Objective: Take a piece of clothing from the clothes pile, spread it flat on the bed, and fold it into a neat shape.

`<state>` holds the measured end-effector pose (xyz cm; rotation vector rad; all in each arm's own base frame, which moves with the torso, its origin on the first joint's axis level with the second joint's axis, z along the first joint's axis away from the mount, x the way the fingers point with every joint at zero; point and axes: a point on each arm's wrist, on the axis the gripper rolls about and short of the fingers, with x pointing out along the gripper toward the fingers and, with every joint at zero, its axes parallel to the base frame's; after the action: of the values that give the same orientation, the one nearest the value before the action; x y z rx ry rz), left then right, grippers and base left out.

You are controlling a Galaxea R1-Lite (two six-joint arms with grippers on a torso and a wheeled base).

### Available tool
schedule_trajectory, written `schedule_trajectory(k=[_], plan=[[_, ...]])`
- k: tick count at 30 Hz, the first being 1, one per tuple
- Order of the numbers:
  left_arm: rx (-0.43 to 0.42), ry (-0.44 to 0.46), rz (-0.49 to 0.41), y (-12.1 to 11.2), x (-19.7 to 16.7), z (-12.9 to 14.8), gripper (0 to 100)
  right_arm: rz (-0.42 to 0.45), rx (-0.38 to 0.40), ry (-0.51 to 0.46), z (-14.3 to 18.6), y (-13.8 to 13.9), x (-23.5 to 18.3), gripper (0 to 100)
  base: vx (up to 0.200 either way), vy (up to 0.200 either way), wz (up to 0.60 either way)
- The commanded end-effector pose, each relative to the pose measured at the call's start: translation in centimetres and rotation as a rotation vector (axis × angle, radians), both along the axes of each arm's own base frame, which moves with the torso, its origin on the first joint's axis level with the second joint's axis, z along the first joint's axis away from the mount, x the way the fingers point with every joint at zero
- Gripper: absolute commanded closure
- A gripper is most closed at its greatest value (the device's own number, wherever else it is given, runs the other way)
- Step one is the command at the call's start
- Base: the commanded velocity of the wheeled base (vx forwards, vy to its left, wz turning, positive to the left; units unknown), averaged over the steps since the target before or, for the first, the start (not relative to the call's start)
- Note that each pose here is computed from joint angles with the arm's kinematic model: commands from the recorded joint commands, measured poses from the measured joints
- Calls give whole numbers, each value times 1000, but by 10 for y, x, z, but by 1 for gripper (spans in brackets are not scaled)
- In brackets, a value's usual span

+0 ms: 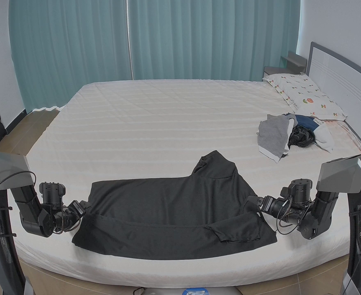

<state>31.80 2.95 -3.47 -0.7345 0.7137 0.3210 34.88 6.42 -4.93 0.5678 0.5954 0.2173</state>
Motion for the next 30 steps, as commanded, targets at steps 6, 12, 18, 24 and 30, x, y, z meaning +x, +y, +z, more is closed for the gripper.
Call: schedule_trajectory(k=[6, 12, 18, 24, 30], plan=[[-24, -107, -3, 4, -23, 51, 0, -94, 123, 94, 47, 4, -62, 0, 0, 0, 0], [-38, -38, -47, -12, -37, 41, 0, -219, 240, 173, 49, 13, -79, 0, -133, 0, 0], [-103, 36, 6, -14, -53, 29, 0, -240, 226, 195, 42, 16, -87, 0, -167, 0, 0], [-89, 97, 12, -14, -56, 10, 0, -236, 214, 204, 23, 17, -98, 0, 0, 0, 0], [-22, 63, 17, -19, -49, -7, 0, -234, 204, 196, 18, 20, -101, 0, 0, 0, 0]])
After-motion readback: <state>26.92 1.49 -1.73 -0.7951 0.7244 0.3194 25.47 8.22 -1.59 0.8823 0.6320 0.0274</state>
